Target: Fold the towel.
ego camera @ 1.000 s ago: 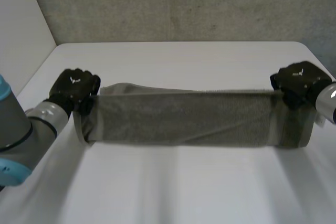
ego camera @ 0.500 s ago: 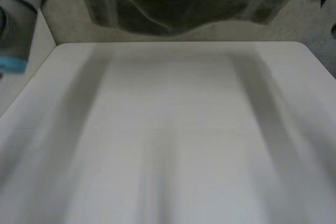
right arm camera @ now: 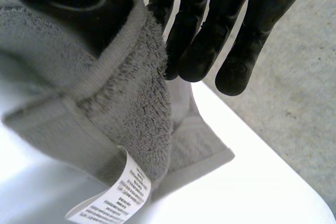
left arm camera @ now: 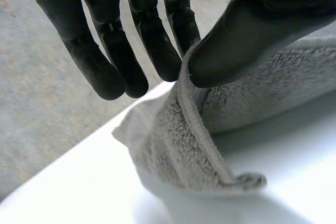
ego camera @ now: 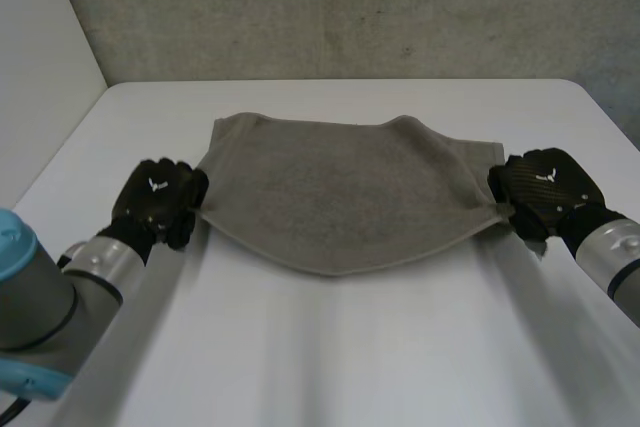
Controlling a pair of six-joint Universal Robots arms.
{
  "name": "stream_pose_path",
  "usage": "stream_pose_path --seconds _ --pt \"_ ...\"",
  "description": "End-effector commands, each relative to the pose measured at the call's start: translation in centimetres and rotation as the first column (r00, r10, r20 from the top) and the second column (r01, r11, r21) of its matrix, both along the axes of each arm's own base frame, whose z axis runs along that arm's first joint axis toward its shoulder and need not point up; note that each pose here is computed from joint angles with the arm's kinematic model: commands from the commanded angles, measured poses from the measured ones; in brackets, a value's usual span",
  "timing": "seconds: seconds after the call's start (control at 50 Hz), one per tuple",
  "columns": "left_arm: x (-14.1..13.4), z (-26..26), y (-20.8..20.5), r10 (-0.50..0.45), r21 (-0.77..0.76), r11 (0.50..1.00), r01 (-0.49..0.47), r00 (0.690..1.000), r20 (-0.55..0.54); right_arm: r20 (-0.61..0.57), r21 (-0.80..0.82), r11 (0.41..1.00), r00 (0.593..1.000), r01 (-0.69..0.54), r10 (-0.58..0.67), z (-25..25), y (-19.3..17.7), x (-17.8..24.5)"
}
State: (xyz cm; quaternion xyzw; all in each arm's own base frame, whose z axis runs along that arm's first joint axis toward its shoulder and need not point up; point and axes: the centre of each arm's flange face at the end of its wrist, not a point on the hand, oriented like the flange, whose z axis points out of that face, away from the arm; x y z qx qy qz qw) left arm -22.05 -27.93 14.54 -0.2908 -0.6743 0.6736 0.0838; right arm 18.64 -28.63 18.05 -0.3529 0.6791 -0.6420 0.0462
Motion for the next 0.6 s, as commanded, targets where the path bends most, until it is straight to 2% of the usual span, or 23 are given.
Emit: stream_pose_path --seconds 0.02,0.24,0.36,0.46,0.5,0.6 --pt "0.2 0.6 1.7 -0.011 -0.005 1.000 0.011 1.000 0.011 -0.092 -0.046 0.999 0.995 0.026 -0.030 2.9 1.4 -1.1" --pt "1.5 6.1 3.1 0.022 -0.156 0.987 -0.025 0.999 -0.025 -0.084 -0.102 0.993 0.994 0.058 -0.067 7.3 3.1 -2.0" --pt "1.9 6.2 3.3 0.035 -0.158 0.987 -0.039 0.999 -0.024 -0.083 -0.110 0.992 0.994 0.063 -0.072 7.4 3.6 -2.2" --pt "1.9 4.6 3.2 0.038 -0.109 0.993 -0.039 0.999 -0.012 -0.081 -0.081 0.994 0.994 0.071 -0.078 6.5 3.4 -2.4" --pt "1.9 2.2 2.9 0.039 -0.024 0.999 -0.039 0.999 0.010 -0.082 -0.061 0.995 0.993 0.074 -0.079 6.0 3.2 -2.5" --pt "1.9 0.1 2.8 0.040 0.055 0.998 -0.041 0.999 0.025 -0.083 0.021 0.997 0.994 0.073 -0.071 3.8 2.6 -2.4"
